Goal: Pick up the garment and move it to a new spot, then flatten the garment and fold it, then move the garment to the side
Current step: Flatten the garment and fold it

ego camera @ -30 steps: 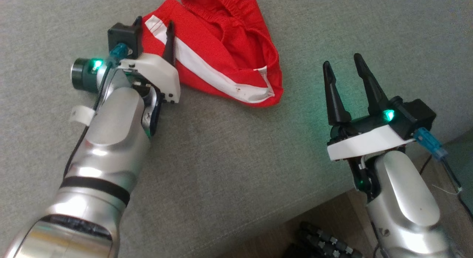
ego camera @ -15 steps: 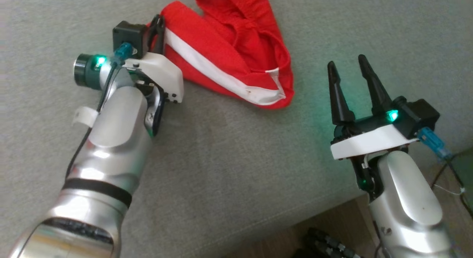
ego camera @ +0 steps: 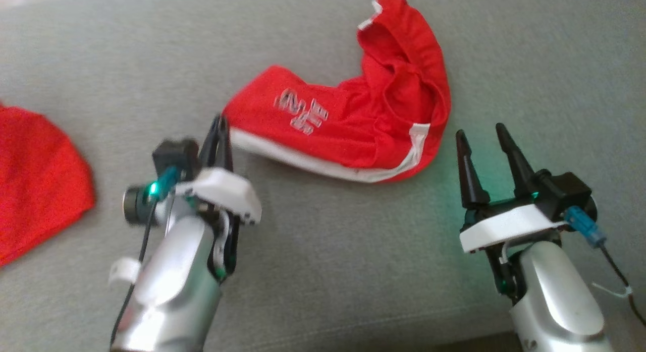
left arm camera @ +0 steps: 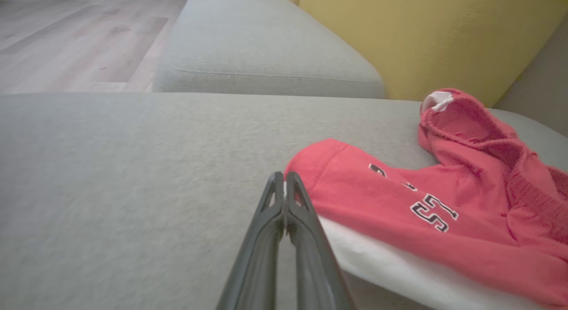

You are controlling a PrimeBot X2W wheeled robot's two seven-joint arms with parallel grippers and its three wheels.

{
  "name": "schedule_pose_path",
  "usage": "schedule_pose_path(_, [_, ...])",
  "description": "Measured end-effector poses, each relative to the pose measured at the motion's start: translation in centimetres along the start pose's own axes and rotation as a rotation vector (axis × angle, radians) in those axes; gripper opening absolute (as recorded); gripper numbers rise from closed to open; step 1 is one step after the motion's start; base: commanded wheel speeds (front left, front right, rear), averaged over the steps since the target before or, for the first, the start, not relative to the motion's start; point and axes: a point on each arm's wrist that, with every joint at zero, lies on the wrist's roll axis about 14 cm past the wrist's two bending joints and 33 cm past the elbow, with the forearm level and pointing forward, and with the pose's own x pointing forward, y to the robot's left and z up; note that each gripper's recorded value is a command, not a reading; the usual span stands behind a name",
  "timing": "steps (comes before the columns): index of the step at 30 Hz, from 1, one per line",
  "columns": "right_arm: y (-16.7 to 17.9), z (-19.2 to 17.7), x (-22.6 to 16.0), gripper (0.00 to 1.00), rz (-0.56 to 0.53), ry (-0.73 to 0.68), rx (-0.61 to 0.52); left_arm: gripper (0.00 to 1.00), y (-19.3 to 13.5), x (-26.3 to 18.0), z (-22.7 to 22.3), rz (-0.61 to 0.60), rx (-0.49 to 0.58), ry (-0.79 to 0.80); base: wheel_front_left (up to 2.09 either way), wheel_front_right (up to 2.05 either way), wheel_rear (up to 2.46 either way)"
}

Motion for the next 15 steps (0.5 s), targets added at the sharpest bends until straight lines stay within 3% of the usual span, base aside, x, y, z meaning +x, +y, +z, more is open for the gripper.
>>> schedule_pose_path(5, [3.6,0.8,0.4,1.0,0.103,-0.02,-0.004,0.0,4.2,-3.7,-0.5,0.152,-0.013,0.015,0.0,0.0,0.0])
schedule_pose_path(6, [4.3,0.7,0.4,1.0,0.126,-0.017,-0.007,0.11,4.8,-4.3,-0.6,0.173,-0.015,0.018,0.0,0.0,0.0])
schedule_pose_path(7, [5.0,0.6,0.4,1.0,0.149,-0.012,-0.011,0.38,5.4,-4.8,-0.8,0.196,-0.017,0.022,0.0,0.0,0.0])
schedule_pose_path(8, [5.7,0.5,0.3,1.0,0.172,-0.008,-0.016,0.74,5.9,-5.4,-1.0,0.213,-0.021,0.026,0.0,0.0,0.0])
schedule_pose_path(9, [6.4,0.3,0.3,1.0,0.193,-0.003,-0.02,1.0,6.2,-5.9,-1.2,0.225,-0.023,0.031,0.0,0.0,0.0])
schedule_pose_path(15, [9.0,-0.6,0.4,1.0,0.304,0.028,-0.064,1.0,7.4,-7.9,-2.0,0.274,-0.044,0.043,0.0,0.0,0.0])
